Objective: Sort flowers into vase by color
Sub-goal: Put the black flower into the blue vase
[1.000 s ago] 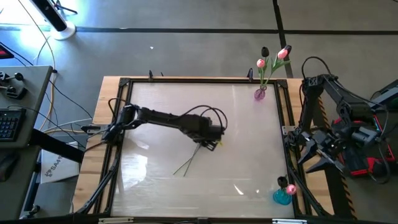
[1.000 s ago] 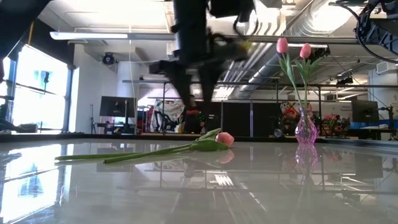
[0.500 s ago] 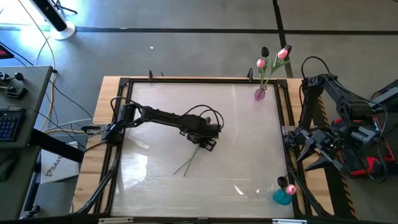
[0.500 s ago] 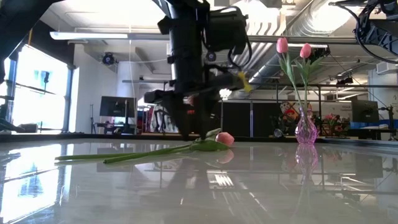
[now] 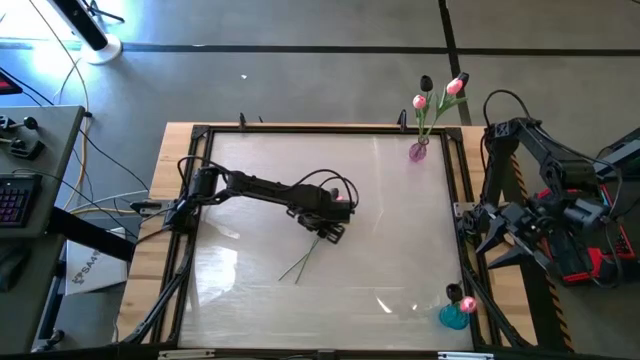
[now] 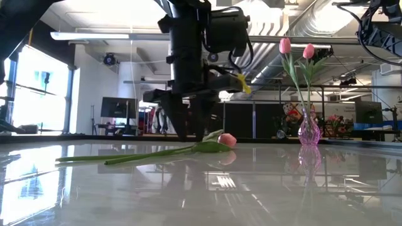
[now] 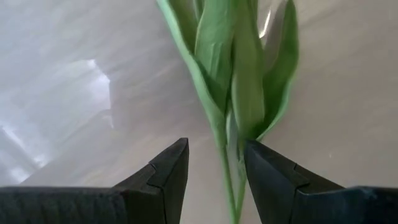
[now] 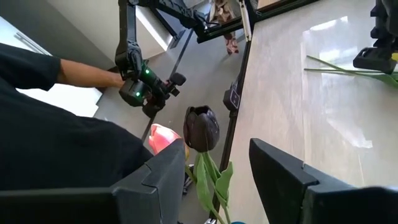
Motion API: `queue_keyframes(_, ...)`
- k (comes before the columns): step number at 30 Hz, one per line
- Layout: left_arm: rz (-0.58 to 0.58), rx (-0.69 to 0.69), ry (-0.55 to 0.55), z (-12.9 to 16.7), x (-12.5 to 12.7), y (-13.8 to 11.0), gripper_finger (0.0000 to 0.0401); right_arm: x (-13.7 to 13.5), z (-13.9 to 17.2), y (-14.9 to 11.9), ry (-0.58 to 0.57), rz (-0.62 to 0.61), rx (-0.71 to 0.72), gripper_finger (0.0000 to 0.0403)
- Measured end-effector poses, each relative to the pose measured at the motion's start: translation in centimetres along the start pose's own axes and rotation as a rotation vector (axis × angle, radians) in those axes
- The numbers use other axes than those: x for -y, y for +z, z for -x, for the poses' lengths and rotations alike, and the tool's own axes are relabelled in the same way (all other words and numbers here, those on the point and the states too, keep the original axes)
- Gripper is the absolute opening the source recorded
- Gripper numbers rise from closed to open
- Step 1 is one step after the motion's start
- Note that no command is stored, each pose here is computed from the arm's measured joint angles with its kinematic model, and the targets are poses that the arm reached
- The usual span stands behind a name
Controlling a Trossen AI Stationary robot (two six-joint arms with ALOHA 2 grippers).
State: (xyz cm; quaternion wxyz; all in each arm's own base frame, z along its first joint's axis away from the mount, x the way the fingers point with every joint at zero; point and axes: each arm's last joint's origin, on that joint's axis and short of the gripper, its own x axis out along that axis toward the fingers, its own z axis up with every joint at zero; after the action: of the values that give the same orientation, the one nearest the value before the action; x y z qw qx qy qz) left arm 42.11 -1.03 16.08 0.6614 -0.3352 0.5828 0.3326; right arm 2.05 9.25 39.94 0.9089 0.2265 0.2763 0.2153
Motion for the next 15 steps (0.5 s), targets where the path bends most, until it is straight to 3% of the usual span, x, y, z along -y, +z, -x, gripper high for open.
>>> queue_keyframes(15,-0.009,-0.014,0.058,-2.0,0.4,-0.5,0.0142,-0.3,-0.3,-0.2,-0.008,-0.030,-0.001,0.0167)
